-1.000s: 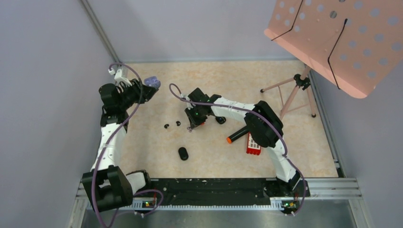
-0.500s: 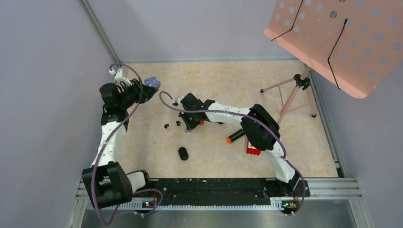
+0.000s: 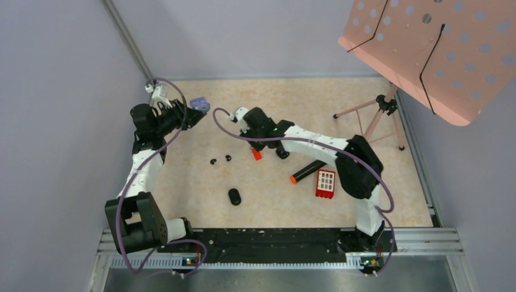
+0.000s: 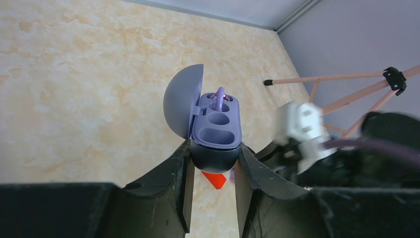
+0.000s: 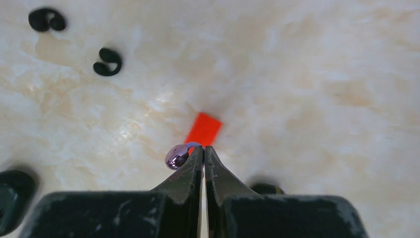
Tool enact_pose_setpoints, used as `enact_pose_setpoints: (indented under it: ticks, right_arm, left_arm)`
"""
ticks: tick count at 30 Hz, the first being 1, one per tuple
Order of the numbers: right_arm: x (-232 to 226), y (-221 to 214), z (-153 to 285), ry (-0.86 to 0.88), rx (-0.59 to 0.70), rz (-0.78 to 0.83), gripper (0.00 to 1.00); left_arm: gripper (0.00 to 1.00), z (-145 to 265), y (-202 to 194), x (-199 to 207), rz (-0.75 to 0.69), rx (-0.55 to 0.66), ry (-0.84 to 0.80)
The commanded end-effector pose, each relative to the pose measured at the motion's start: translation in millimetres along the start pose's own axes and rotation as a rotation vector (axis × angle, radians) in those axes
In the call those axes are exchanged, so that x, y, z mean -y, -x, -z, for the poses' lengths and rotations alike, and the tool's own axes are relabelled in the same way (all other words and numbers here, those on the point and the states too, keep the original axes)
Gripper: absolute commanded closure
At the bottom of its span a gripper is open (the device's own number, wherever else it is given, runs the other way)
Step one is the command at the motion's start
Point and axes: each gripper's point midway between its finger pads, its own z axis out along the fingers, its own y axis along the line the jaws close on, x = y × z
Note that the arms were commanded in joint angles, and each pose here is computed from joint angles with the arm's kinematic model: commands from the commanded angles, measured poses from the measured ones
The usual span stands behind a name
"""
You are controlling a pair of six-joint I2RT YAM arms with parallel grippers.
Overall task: Insert the wireless bluetooth earbuds into the charging case
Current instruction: Pick up the earbud from the center of the board, then place the earbud in the charging case.
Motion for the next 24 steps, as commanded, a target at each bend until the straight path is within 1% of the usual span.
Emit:
enact_pose_setpoints:
  ticks: [1, 7, 12, 14, 19, 24]
  right_arm:
    - [49, 85, 93, -0.131, 0.324, -0.008, 1.0]
    - [72, 121, 169, -0.223, 0.524, 0.023, 1.0]
    - [85, 150, 229, -0.29, 0.679, 0.056, 1.0]
    - [90, 159, 247, -0.316, 0.727, 0.063, 1.0]
    - [98, 180, 291, -0.375, 0.869, 0.1, 1.0]
    - [101, 195, 321, -0.41, 0.971, 0.123, 1.0]
  left_arm:
    - [1.0, -11, 17, 20, -0.086, 0.012, -0.116]
    - [1.0, -36, 5, 40, -0.114, -0.047, -0.212]
    - [1.0, -52, -11, 71, -0.146, -0.108, -0.319]
    - [1.0, -55, -13, 80, -0.161, -0.117, -0.347]
    - [1.0, -60, -24, 126, -0.241, -0.127, -0.466]
    - [1.0, -59, -23, 150, -0.295, -0.111, -0.524]
